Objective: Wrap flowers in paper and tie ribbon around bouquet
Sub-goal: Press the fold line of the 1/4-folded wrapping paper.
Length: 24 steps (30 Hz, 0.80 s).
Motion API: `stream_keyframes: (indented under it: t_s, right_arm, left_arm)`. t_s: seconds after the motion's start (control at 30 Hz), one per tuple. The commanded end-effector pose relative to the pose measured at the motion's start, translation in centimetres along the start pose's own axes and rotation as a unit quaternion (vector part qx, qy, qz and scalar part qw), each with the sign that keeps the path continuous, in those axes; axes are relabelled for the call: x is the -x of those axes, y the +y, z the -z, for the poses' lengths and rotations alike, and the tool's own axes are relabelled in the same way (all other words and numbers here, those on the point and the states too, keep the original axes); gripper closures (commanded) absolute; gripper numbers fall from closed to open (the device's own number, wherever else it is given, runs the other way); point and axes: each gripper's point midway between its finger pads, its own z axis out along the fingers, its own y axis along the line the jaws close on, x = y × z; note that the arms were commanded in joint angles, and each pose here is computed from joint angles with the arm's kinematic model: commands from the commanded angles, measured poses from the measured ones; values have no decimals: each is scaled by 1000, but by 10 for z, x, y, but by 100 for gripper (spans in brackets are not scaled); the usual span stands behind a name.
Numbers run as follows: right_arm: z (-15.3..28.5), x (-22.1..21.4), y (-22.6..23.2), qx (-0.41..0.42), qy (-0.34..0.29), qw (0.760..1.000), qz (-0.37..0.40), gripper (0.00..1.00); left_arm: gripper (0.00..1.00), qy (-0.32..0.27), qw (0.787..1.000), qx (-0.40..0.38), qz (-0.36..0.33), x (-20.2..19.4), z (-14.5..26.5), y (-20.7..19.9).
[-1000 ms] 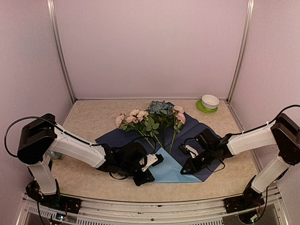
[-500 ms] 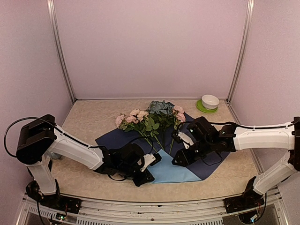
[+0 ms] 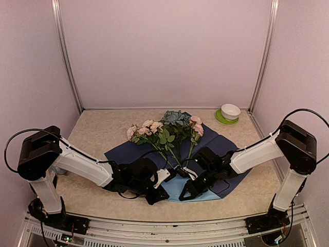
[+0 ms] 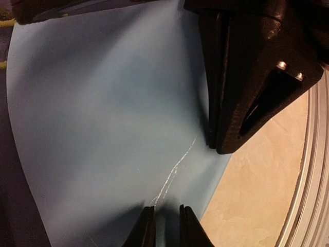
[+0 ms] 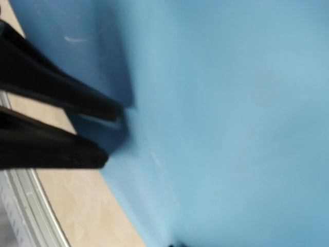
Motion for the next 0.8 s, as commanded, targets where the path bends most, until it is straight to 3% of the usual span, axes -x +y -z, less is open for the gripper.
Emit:
stream_keyframes:
  t_s: [0.0, 0.33, 0.6, 0.77]
  right_arm:
    - [0, -30, -18, -17, 26, 999, -25, 100]
    - [46, -60, -72, -94, -9, 985, -143, 100]
    - [61, -89, -79, -101, -16, 974, -201, 100]
    - [78, -108, -92, -152, -11, 960, -236, 100]
  left_arm:
    - [83, 105, 994, 7, 15, -64, -4, 5]
    - [83, 117, 993, 15, 15, -72, -2, 11]
    - [83, 117, 993, 17, 18, -73, 1, 12]
    - [82, 117, 993, 17, 20, -76, 3, 12]
